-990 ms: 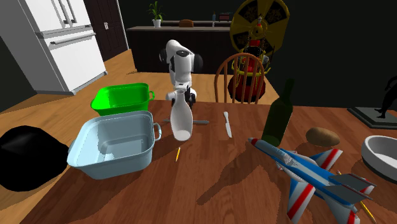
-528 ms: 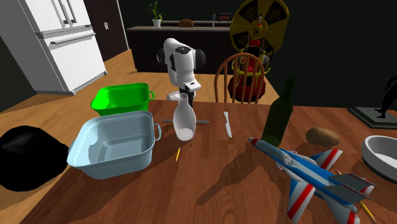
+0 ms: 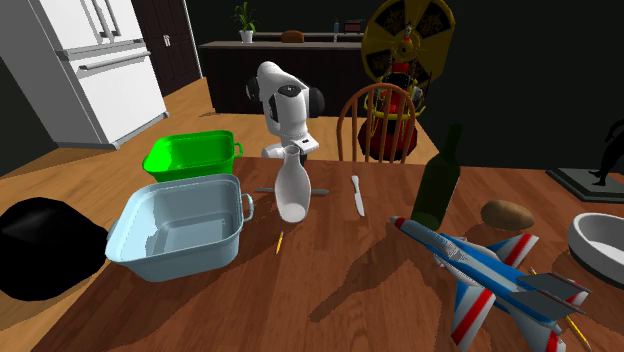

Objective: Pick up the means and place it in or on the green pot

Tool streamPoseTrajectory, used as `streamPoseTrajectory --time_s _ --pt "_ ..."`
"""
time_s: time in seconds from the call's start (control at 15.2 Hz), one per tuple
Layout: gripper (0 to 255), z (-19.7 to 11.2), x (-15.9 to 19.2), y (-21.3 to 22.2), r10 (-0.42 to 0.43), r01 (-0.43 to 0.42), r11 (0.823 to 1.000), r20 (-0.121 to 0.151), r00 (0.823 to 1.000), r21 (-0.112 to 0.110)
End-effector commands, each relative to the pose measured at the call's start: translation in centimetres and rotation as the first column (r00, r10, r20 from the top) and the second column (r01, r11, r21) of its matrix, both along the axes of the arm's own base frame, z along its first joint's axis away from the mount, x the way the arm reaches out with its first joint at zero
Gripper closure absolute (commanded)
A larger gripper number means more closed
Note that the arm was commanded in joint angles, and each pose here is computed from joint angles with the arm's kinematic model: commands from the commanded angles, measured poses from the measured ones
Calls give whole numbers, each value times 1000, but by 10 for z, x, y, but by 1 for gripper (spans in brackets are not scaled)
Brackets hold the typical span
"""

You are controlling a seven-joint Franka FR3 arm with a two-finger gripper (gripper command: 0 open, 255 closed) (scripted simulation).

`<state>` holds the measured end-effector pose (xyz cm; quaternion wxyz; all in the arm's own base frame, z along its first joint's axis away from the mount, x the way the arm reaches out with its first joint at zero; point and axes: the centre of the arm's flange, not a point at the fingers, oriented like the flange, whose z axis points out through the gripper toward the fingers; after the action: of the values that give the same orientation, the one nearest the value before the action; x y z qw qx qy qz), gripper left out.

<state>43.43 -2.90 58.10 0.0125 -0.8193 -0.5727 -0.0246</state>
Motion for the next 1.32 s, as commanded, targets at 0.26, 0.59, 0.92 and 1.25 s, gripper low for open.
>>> streamPoseTrajectory --time_s 0.26,0.59,0.92,1.25 --pt "0 -5 1 -1 0 0 1000 -5 1000 -1" --pt "255 -5 1 -1 0 0 1000 -5 1000 -1" --pt "255 -5 1 -1 0 0 1000 -5 1000 -1" --pt "255 11 1 -1 0 0 1000 -5 1000 -1"
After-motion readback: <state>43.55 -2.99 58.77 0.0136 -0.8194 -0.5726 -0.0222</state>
